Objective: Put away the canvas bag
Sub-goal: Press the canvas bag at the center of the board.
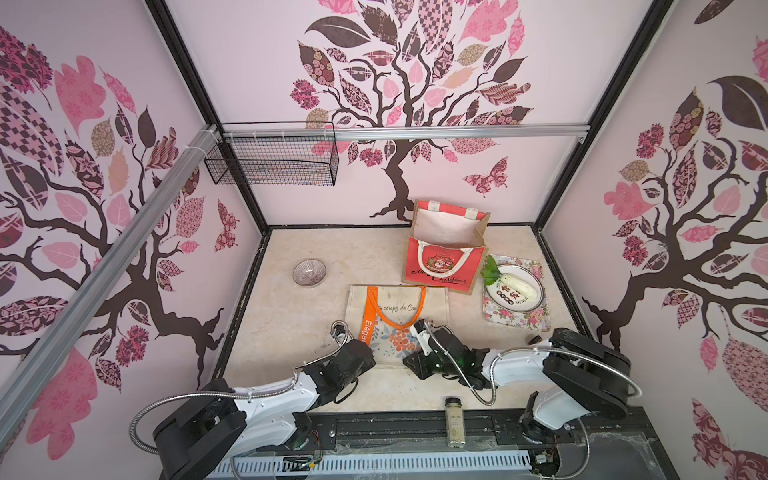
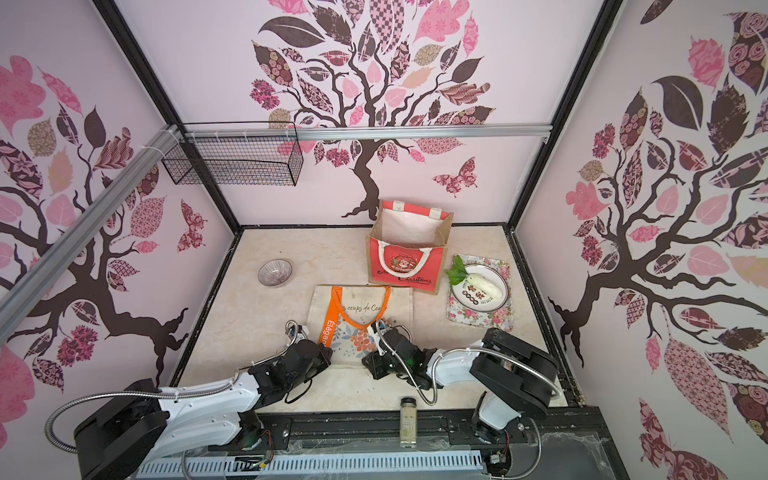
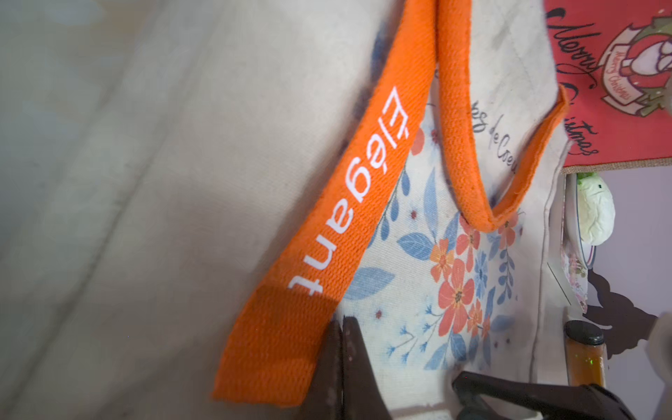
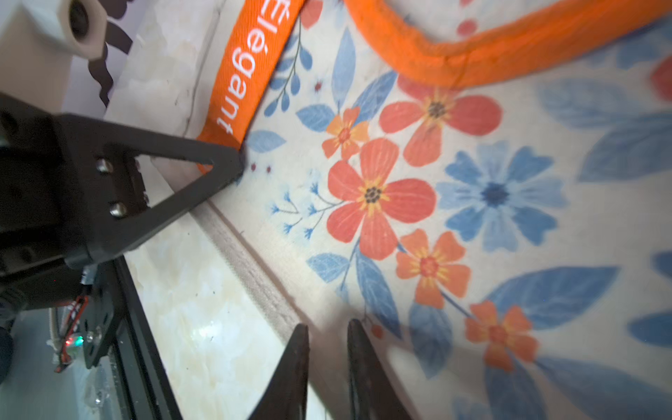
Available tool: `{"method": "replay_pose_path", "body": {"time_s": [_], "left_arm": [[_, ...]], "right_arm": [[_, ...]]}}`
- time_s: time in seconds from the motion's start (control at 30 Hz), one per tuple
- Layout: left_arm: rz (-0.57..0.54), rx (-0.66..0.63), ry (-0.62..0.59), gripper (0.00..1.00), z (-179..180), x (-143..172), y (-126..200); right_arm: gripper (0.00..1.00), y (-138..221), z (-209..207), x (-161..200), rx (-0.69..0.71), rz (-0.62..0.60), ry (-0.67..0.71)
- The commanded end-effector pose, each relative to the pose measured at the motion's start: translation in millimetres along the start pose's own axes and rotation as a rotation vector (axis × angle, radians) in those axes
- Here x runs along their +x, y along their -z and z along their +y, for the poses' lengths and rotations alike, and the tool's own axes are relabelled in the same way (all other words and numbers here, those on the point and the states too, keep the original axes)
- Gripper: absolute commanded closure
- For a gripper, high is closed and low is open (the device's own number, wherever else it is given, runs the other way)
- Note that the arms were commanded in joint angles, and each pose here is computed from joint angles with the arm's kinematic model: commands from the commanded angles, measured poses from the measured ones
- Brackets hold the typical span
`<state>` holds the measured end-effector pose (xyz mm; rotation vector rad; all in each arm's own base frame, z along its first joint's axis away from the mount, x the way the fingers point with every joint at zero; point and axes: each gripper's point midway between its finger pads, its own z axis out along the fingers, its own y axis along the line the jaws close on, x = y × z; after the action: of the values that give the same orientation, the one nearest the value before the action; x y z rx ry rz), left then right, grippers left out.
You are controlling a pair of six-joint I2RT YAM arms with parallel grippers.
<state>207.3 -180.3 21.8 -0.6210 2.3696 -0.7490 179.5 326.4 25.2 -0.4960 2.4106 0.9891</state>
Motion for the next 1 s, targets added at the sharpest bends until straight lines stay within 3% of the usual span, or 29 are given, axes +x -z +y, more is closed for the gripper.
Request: {"method": "replay_pose_path", "body": {"time_s": [0.0, 0.2, 0.4, 0.5, 0.63, 0.7, 0.8, 0.87, 0.97], "left_arm": [[-0.038, -0.058, 0.127, 1.0, 33, 2, -2], [-0.127, -0.242, 0.166, 1.0, 85, -7, 14], [-0.191, -0.265, 0.165, 1.0, 102, -20, 29], [-0.19, -0.287, 0.162, 1.0, 109, -21, 30], [-0.202, -0.287, 0.131, 1.0, 105, -28, 35], [-0.206, -0.245, 0.087, 0.99, 90, -34, 38], [-0.226, -0.155, -0.027, 0.86, 50, -50, 48], [-0.24, -0.092, -0.094, 0.7, 26, -60, 55], [-0.234, -0.078, -0.091, 0.46, 20, -73, 57]], "right_arm": [[0.78, -10, -10, 18, 0.006, 0.038, -0.054], [0.79, 16, -43, 32, 0.117, 0.011, -0.148], [0.8, 56, -89, 42, 0.212, -0.001, -0.269], [0.77, 68, -106, 46, 0.311, 0.018, -0.221], [0.68, 72, -110, 47, 0.35, 0.03, -0.212], [0.49, 75, -109, 41, 0.355, 0.016, -0.211], [0.3, 79, -98, 24, 0.347, -0.009, -0.186], [0.28, 84, -90, 10, 0.34, -0.028, -0.16], [0.23, 92, -81, -10, 0.339, -0.076, -0.127]]}}
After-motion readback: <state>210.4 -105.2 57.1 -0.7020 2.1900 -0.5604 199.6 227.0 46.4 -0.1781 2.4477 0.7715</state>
